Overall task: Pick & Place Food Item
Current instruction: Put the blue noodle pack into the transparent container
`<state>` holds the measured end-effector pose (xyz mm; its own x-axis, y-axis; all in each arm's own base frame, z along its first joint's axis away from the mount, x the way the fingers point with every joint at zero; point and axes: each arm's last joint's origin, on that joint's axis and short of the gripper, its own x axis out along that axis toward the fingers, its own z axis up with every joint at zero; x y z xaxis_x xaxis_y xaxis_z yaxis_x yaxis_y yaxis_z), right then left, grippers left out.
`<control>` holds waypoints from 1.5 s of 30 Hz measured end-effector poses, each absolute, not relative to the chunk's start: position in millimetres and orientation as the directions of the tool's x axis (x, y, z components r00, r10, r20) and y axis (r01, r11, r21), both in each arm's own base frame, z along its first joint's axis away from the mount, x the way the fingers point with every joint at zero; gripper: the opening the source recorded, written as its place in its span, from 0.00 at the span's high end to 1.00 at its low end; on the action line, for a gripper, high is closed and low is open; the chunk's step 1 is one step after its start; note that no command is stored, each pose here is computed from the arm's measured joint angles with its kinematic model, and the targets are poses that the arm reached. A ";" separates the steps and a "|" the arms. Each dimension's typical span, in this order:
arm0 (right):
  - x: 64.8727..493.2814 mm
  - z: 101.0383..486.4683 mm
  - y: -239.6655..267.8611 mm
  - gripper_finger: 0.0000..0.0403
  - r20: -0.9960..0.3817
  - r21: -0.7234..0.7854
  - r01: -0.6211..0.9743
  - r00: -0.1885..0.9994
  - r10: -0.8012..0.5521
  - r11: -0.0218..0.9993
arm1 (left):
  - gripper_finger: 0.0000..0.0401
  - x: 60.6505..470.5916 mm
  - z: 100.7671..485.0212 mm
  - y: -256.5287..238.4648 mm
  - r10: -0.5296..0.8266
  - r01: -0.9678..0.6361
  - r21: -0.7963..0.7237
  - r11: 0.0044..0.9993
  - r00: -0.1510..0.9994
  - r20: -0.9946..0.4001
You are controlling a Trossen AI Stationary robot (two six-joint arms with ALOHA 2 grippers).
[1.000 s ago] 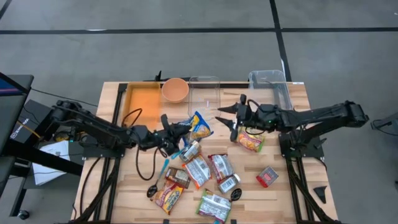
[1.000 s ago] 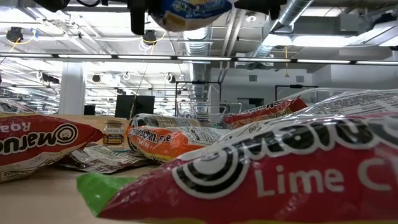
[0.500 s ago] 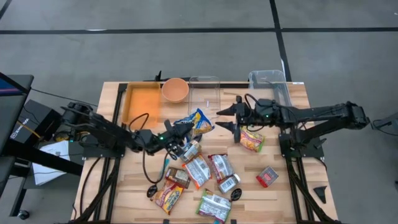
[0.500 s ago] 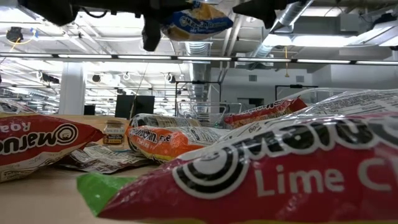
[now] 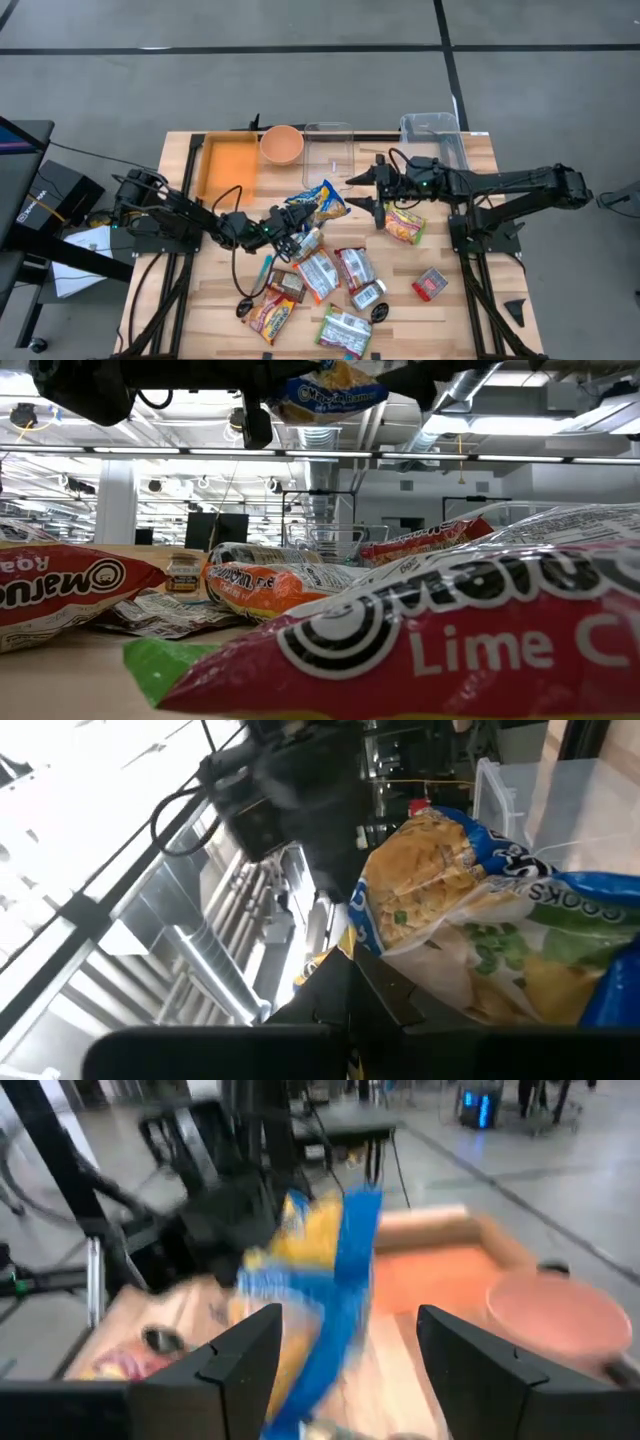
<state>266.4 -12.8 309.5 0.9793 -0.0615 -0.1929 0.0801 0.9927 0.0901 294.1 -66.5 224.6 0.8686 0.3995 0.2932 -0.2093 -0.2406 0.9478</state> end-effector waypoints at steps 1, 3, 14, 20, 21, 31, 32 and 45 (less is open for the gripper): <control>268.3 306.0 -13.7 0.43 -0.208 0.093 0.074 0.977 -0.054 0.993 | 1.00 293.8 225.2 -67.0 0.398 -0.214 0.946 -0.242 0.868 0.298; 271.4 299.5 -17.0 0.43 -0.230 0.101 0.063 0.972 -0.038 0.993 | 1.00 293.1 226.3 -68.1 0.396 -0.225 0.945 -0.238 0.865 0.306; 280.5 295.9 -28.2 0.43 -0.197 0.166 -0.035 0.978 0.068 0.986 | 1.00 290.3 228.6 -76.0 0.374 -0.249 0.940 -0.235 0.869 0.324; 285.8 294.8 -27.6 0.43 -0.172 0.182 -0.086 0.978 0.118 0.980 | 1.00 290.3 228.6 -75.8 0.374 -0.249 0.940 -0.235 0.869 0.324; 286.0 294.0 -27.8 0.43 -0.177 0.188 -0.084 0.977 0.118 0.979 | 1.00 290.4 228.6 -75.8 0.372 -0.250 0.939 -0.235 0.870 0.325; 286.3 294.6 -29.5 0.43 -0.166 0.188 -0.081 0.980 0.113 0.979 | 1.00 290.7 228.6 -76.5 0.345 -0.263 0.938 -0.227 0.879 0.330; 286.3 294.6 -29.5 0.43 -0.166 0.188 -0.081 0.980 0.113 0.979 | 1.00 290.8 228.6 -76.7 0.338 -0.268 0.937 -0.223 0.881 0.332; 304.4 287.8 -31.7 0.43 -0.163 0.197 -0.092 0.979 0.126 0.976 | 1.00 291.1 228.0 -77.2 0.325 -0.273 0.939 -0.208 0.887 0.329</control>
